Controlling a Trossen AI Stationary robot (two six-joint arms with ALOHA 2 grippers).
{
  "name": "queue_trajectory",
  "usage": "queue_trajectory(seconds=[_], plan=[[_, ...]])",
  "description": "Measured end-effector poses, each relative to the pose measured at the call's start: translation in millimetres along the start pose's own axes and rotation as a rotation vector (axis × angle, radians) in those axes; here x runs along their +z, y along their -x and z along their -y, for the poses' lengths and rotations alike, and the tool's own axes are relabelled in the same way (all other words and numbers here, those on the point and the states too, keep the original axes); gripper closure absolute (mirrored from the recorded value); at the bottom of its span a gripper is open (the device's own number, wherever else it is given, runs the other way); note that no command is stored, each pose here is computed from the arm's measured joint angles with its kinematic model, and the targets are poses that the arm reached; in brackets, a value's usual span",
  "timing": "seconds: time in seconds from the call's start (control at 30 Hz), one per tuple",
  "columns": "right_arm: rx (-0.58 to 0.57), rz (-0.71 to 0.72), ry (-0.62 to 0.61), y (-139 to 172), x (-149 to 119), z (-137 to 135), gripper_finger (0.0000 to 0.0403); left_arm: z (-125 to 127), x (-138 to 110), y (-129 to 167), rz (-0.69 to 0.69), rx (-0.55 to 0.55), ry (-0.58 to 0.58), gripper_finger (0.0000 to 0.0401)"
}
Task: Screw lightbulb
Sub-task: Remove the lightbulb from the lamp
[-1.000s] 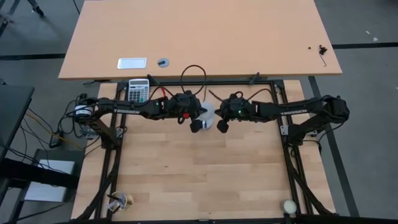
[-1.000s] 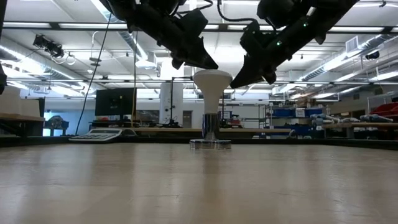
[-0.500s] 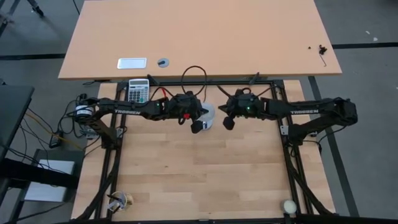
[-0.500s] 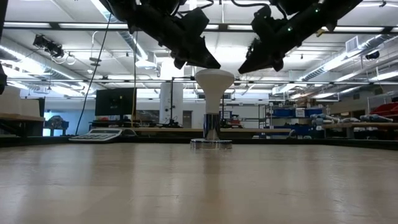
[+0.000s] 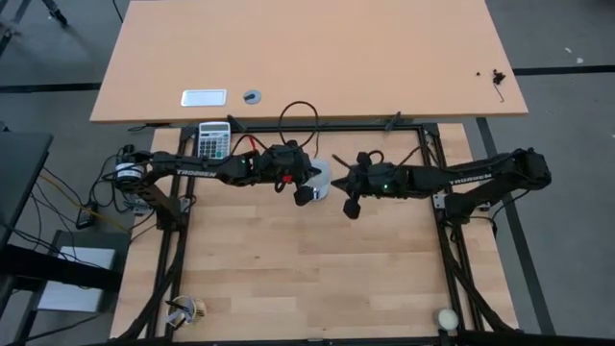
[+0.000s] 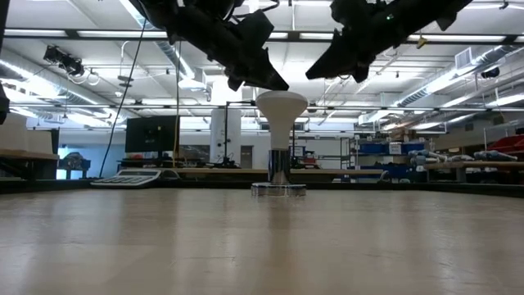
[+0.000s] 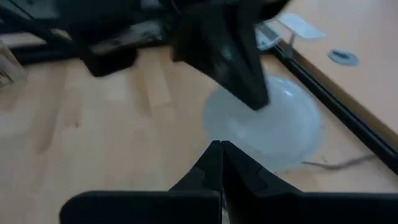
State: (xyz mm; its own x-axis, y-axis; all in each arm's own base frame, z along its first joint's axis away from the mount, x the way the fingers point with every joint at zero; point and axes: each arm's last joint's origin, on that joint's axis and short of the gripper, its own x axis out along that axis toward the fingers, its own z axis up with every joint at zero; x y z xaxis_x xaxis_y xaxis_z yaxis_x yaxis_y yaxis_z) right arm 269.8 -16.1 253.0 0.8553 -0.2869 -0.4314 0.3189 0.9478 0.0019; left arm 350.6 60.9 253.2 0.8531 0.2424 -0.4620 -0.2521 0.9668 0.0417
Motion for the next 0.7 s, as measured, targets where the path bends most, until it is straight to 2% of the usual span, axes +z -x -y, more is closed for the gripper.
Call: queue_trajectory(seconds=[0.3, 0.47, 0.7], plan=[[0.034, -0.013, 0.020, -21.8, -11.2, -15.8, 0.0392, -1.7, 0.0, 0.7, -0.004, 0.008, -0.002, 0.0401], [0.025, -0.008, 0.024, -31.3, -14.0, -15.0, 0.0392, -6.5, 0.0, 1.0, -0.014, 0.019, 0.005, 0.0401], [-0.026, -0.016, -0.006, -35.4, -13.4, -0.2, 0.0392, -7.1, -0.7, 1.3, -0.025, 0.028, 0.005, 0.0401]])
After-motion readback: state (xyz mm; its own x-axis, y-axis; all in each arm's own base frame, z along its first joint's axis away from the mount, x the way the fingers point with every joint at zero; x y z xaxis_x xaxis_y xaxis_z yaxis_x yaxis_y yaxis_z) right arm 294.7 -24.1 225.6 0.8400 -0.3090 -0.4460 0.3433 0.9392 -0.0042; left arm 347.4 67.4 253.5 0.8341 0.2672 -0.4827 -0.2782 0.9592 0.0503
